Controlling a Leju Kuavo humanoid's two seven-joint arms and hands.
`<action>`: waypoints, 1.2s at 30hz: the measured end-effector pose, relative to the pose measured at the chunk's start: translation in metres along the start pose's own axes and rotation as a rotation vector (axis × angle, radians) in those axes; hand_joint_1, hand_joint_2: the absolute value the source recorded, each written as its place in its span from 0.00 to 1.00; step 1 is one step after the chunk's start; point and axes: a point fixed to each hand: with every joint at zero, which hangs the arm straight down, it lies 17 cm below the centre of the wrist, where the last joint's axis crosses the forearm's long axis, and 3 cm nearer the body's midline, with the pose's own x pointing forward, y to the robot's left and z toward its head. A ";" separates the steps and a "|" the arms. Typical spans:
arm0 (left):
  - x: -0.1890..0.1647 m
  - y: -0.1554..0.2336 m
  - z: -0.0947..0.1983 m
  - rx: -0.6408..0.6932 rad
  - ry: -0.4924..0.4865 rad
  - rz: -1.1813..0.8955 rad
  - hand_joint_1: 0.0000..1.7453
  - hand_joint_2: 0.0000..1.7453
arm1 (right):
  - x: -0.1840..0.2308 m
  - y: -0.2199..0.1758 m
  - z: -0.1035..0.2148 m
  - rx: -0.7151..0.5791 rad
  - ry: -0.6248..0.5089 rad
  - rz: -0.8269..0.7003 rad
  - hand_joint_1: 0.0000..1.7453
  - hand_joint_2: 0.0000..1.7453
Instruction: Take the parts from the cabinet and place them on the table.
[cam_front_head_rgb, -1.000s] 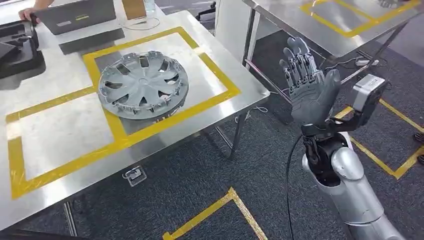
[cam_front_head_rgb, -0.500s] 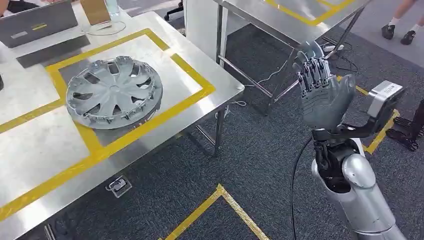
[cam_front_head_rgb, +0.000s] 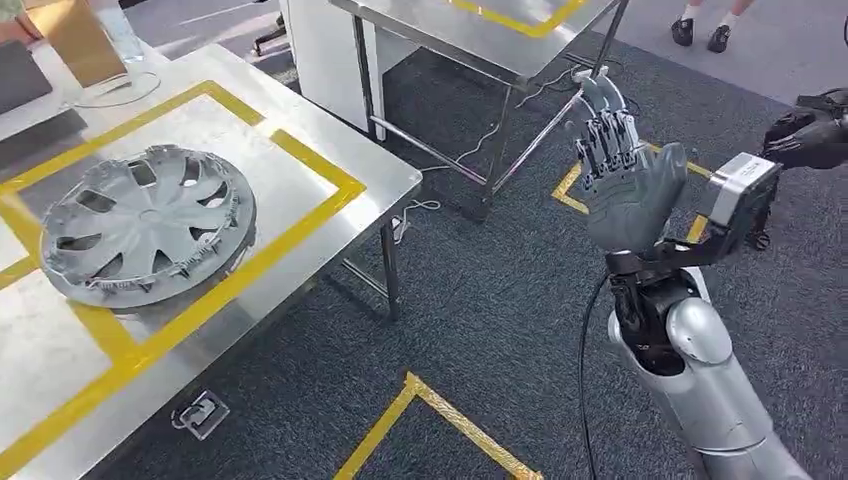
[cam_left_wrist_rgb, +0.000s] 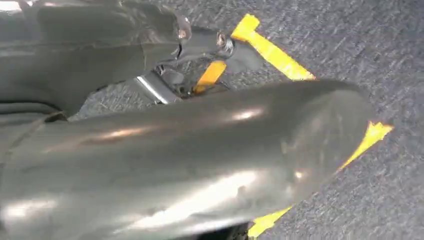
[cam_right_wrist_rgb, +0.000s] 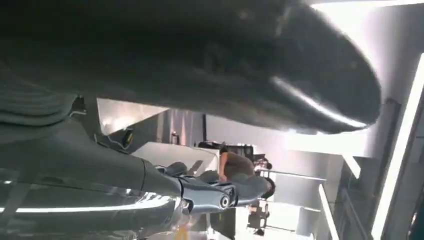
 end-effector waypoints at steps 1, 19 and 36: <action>-0.001 0.000 0.000 0.001 0.002 0.000 0.00 0.00 | 0.001 0.000 0.000 0.000 -0.001 0.001 0.00 0.00; 0.005 -0.001 -0.002 -0.003 -0.010 0.002 0.00 0.00 | 0.007 -0.005 -0.003 -0.001 -0.014 0.012 0.00 0.00; 0.002 0.003 -0.001 0.001 -0.005 0.000 0.00 0.00 | 0.011 -0.005 -0.003 -0.001 -0.021 0.013 0.00 0.00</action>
